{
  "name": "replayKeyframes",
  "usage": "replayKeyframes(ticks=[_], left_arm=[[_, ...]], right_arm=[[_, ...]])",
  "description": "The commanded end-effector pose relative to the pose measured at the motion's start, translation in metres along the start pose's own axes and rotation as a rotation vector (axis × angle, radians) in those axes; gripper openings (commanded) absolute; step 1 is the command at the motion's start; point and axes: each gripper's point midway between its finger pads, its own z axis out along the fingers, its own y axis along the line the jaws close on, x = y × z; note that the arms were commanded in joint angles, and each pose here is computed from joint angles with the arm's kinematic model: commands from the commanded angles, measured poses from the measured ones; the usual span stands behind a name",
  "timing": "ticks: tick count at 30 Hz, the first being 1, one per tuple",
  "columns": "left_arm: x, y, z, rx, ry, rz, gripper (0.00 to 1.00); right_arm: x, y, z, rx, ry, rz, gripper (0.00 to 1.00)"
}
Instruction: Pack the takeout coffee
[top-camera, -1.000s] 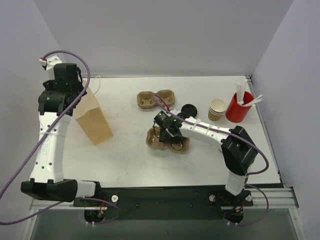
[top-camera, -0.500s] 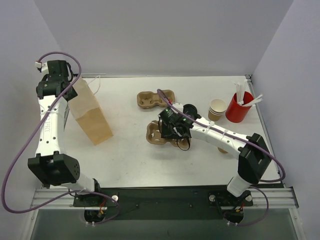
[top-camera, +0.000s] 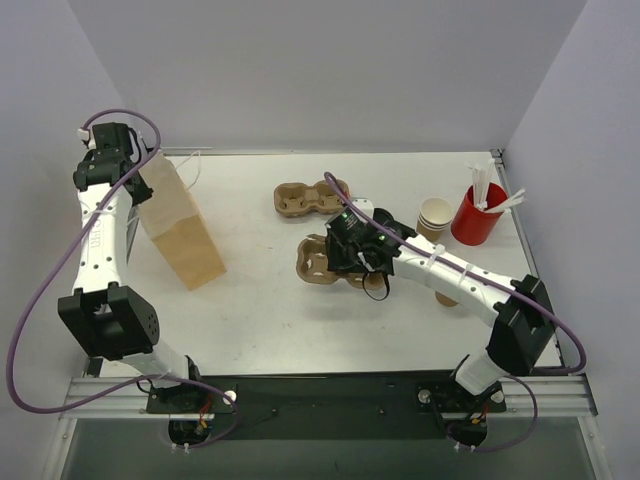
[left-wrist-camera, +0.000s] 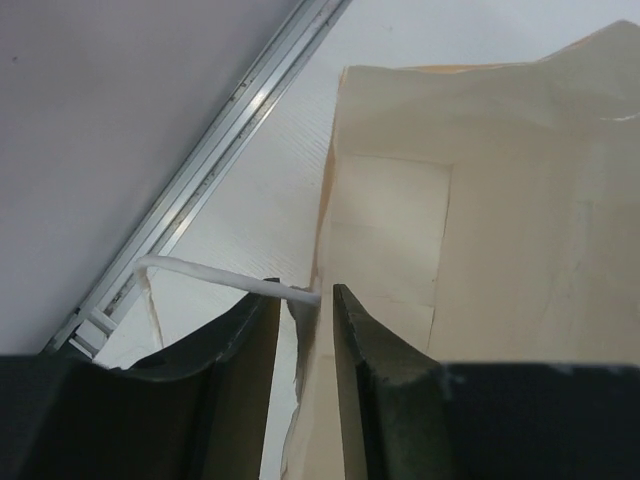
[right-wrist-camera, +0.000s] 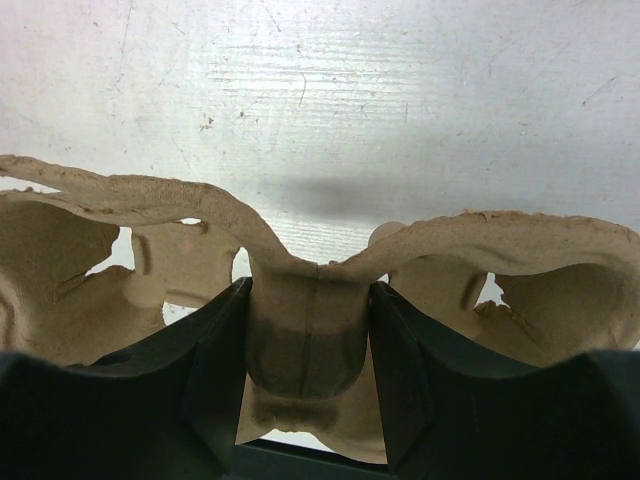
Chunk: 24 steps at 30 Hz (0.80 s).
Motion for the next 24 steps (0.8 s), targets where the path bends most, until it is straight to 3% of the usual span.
replayKeyframes(ticks=[1,5,6,8,14,24], left_arm=[[-0.007,-0.018,0.003,0.104,-0.018,0.025,0.35],[-0.007,-0.023,0.0,0.13,-0.013,0.059,0.19],[-0.007,-0.024,-0.001,0.135,-0.015,0.08,0.07],[-0.011,-0.028,-0.01,0.148,-0.032,0.113,0.0],[-0.026,-0.062,-0.063,0.193,-0.135,0.305,0.0],[0.022,-0.152,-0.139,0.453,-0.22,0.72,0.0]], right_arm=[[-0.009,-0.01,-0.015,0.008,-0.039,0.0,0.43],[-0.018,-0.009,-0.025,-0.009,-0.062,0.003,0.43],[-0.02,-0.008,-0.027,-0.015,-0.07,-0.002,0.43],[-0.028,-0.007,-0.038,-0.037,-0.098,-0.002,0.43],[-0.061,-0.001,-0.083,-0.121,-0.234,-0.044,0.42],[-0.11,0.019,-0.184,-0.377,-0.517,-0.166,0.42]])
